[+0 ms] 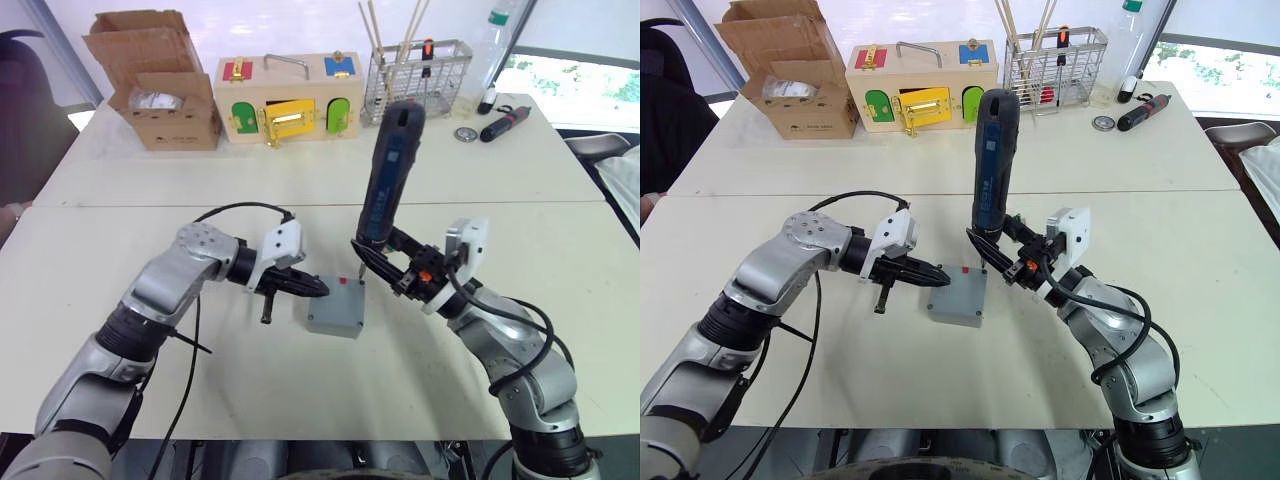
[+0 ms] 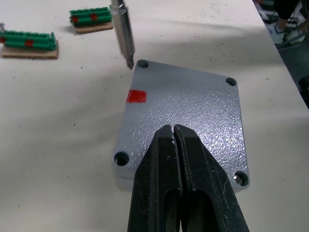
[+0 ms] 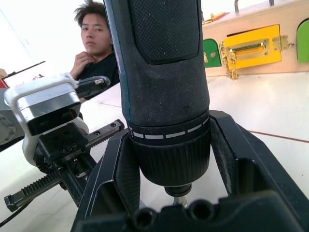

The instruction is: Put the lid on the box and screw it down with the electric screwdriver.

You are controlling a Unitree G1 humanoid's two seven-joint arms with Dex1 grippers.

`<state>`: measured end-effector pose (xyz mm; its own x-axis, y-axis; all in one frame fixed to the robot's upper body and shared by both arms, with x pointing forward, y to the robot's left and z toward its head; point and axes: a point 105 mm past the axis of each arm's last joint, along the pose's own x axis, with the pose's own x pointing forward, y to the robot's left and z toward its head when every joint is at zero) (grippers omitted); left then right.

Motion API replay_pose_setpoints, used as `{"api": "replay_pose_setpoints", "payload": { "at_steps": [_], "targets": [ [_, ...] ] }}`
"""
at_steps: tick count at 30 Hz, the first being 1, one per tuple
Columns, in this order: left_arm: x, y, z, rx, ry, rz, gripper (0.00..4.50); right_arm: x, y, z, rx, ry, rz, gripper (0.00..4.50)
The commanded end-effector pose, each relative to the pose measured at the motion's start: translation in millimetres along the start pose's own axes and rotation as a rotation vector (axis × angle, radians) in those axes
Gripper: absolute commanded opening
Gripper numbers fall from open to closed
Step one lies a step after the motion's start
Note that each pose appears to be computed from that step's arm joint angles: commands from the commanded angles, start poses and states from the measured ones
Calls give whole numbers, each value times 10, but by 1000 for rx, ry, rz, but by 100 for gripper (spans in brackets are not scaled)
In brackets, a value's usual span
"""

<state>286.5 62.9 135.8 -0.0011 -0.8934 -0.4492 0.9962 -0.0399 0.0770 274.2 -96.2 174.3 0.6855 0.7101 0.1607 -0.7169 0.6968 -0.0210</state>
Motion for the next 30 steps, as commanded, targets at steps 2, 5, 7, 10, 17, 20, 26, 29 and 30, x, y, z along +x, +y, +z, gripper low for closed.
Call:
{"api": "replay_pose_setpoints", "payload": {
  "at_steps": [2,5,7,10,17,20,26,29,30],
  "targets": [
    [15,8,-57,8,17,0,0,-17,36,290,-40,-102,4,174],
    [28,17,-64,13,17,-2,0,-31,39,336,-39,-113,-8,174],
    [37,23,-66,16,17,-3,0,-37,47,350,-36,-115,-13,174],
    [49,29,-67,20,17,-6,0,-50,61,345,-28,-111,-17,174],
    [65,40,-81,29,22,-8,0,-66,108,312,-13,-93,-3,174],
    [67,40,-79,31,23,-9,0,-80,124,278,-11,-77,5,174],
    [64,42,-71,32,26,-7,0,-73,145,207,-1,-58,15,174],
    [65,42,-68,34,29,-6,0,-67,139,171,3,-50,16,174],
    [65,42,-68,36,31,-6,0,-68,132,148,-2,-43,18,174]
  ]
}}
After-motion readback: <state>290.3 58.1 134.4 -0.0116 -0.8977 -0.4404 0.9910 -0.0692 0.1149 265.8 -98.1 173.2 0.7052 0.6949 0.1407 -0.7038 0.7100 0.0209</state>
